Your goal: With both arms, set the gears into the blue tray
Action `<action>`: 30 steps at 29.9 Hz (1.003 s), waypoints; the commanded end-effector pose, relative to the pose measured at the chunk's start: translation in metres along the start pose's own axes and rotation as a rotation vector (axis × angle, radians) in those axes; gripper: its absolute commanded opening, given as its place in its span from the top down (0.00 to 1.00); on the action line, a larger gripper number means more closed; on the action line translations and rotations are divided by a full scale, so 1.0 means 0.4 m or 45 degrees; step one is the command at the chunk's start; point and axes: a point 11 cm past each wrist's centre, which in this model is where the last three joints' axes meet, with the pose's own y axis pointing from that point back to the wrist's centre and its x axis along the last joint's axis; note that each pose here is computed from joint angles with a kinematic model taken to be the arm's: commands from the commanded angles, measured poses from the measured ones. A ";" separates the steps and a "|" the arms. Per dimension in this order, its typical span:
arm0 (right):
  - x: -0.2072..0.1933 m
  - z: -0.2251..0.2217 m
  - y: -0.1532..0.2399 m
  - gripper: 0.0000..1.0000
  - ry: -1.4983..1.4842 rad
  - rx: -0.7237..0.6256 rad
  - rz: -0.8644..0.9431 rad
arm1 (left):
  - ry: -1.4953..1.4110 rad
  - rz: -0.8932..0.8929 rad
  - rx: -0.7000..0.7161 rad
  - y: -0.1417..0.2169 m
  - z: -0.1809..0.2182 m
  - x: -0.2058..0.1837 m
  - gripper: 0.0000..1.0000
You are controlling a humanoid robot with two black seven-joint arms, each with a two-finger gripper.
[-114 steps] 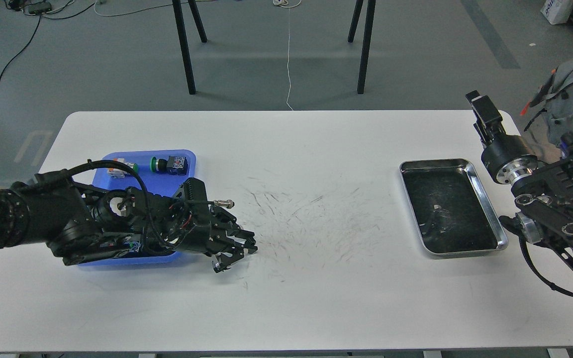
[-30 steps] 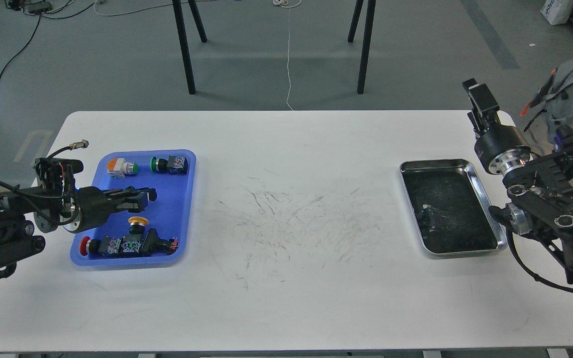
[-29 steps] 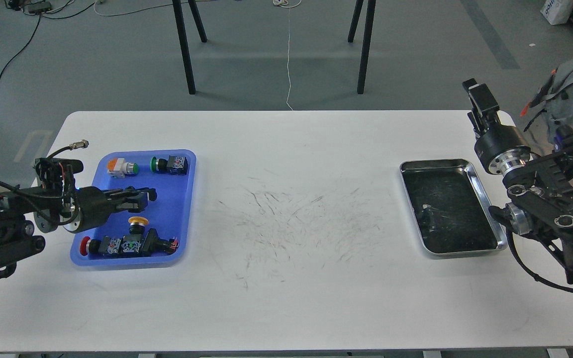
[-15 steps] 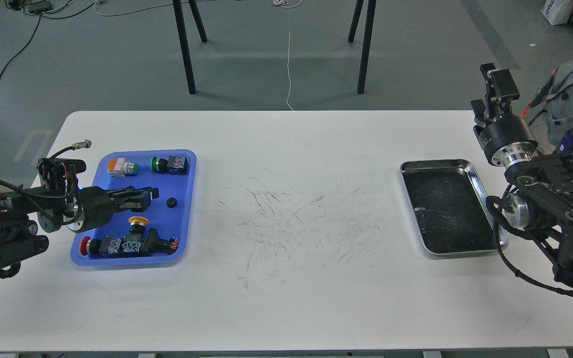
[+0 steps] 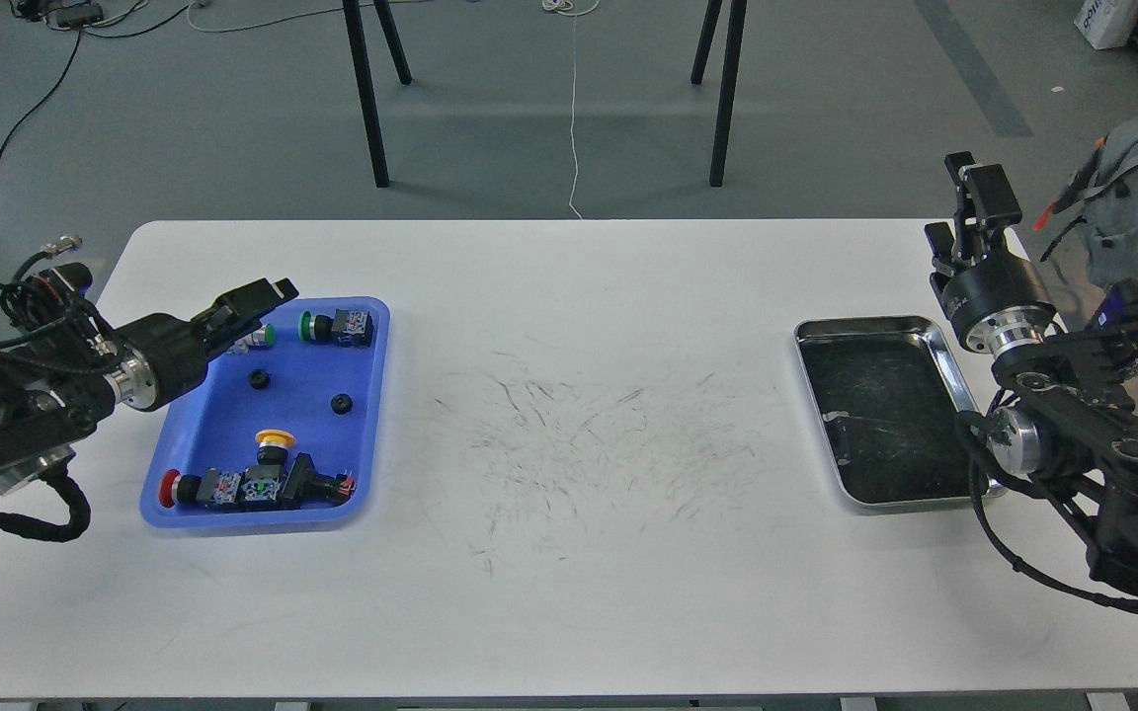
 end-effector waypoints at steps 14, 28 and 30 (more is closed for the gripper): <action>-0.052 -0.002 0.002 0.02 -0.210 -0.082 -0.001 | 0.678 -0.035 -0.350 -0.050 0.157 0.031 0.00; -0.111 -0.012 0.004 0.00 -0.455 -0.128 -0.037 | 0.868 -0.090 -0.513 -0.068 0.221 0.049 0.00; -0.126 -0.011 0.004 0.00 -0.492 -0.144 -0.091 | 0.881 -0.115 -0.532 -0.081 0.234 0.044 0.00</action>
